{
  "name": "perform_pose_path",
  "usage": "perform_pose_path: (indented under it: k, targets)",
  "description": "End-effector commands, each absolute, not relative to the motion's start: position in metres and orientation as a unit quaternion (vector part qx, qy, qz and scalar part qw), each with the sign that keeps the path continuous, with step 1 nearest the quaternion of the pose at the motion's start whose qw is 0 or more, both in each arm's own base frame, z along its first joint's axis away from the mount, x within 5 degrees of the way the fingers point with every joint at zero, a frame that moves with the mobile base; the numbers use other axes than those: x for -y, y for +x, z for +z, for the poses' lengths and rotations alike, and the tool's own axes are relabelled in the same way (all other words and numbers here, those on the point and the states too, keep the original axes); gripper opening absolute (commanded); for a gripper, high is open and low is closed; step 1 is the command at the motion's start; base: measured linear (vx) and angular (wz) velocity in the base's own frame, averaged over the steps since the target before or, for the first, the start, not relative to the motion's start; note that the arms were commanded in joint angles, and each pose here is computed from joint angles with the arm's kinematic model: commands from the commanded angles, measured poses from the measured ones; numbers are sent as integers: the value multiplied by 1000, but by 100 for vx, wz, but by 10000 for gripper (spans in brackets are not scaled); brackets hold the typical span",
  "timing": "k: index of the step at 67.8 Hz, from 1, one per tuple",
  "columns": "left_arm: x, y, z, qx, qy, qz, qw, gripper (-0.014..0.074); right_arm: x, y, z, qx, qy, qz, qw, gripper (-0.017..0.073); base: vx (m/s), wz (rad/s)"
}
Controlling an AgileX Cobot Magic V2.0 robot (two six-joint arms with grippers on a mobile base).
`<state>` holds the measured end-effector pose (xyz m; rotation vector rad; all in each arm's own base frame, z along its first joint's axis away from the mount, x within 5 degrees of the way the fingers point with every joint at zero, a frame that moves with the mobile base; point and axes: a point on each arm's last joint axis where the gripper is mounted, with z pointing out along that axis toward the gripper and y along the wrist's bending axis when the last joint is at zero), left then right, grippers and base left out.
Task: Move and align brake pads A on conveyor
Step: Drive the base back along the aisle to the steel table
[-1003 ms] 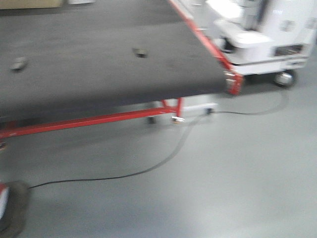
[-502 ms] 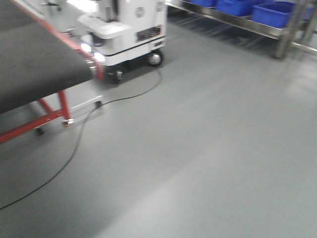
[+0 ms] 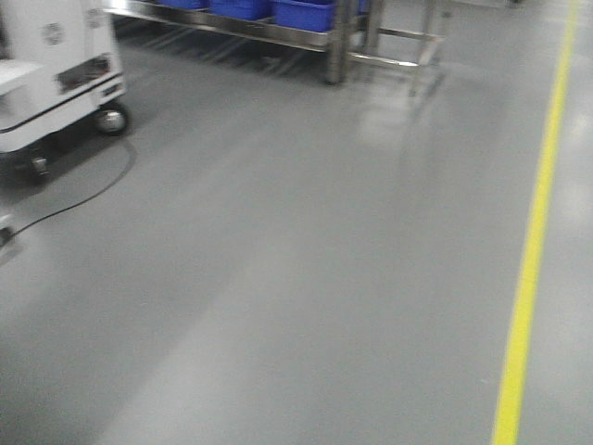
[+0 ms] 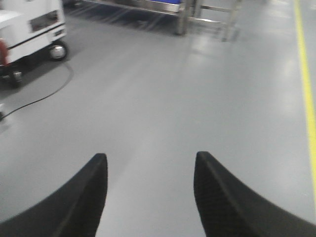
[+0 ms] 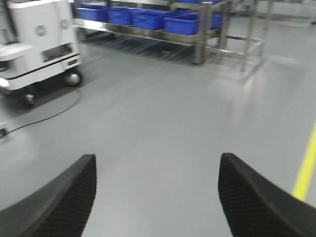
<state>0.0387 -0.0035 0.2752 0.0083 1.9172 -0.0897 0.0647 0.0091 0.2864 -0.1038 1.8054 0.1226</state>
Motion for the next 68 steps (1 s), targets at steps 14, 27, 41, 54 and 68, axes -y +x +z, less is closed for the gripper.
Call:
perform_pose_path:
  k: [14,27,41,54,68]
  targets:
    - [4,41,288,-794,2,-45,607,372,-9,66,301,-756,-44,52,651,505,-3,-83]
    - [4,41,288,-794,2,-45,607,372,-9,66,301,-756,-44,52,651,505,2,-82]
    - [4,41,288,-794,2,-45,607,372,-9,66,301,-756,-44,52,651,505,6,-73]
    - [4,41,288,-794,2,-45,607,372,-9,66,301,-756,-44,52,651,505,10,-63]
    - [4,41,288,-794,2,-45,607,372,-9,66,301,-756,-44,52,651,505,16,-39]
